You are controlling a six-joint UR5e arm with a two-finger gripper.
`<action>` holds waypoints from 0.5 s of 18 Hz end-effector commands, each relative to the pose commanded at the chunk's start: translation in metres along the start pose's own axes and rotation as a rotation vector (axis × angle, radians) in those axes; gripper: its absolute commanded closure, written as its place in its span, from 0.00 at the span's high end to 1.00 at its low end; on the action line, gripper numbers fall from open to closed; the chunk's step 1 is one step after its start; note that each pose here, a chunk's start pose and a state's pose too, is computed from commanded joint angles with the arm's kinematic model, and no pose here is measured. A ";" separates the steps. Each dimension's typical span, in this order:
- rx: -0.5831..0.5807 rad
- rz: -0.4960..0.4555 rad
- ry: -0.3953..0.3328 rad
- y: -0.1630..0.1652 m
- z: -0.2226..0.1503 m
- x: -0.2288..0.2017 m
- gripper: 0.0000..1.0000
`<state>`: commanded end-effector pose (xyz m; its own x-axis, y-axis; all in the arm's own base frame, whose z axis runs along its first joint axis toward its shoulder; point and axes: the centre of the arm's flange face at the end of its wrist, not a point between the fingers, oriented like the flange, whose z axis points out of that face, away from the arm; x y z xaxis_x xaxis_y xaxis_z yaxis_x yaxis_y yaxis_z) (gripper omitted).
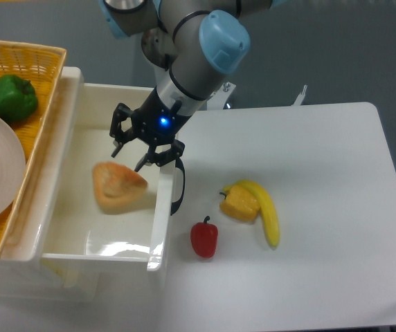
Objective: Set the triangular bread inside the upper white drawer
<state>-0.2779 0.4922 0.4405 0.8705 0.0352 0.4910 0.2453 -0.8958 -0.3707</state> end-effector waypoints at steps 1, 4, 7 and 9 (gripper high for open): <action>0.000 -0.001 0.002 0.000 0.001 0.000 1.00; 0.006 -0.001 -0.003 0.000 -0.003 -0.001 1.00; 0.021 -0.006 -0.001 0.000 -0.009 -0.003 1.00; 0.028 -0.005 -0.002 0.000 -0.012 0.000 1.00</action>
<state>-0.2831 0.4866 0.4501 0.8699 0.0406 0.4916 0.2618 -0.8826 -0.3904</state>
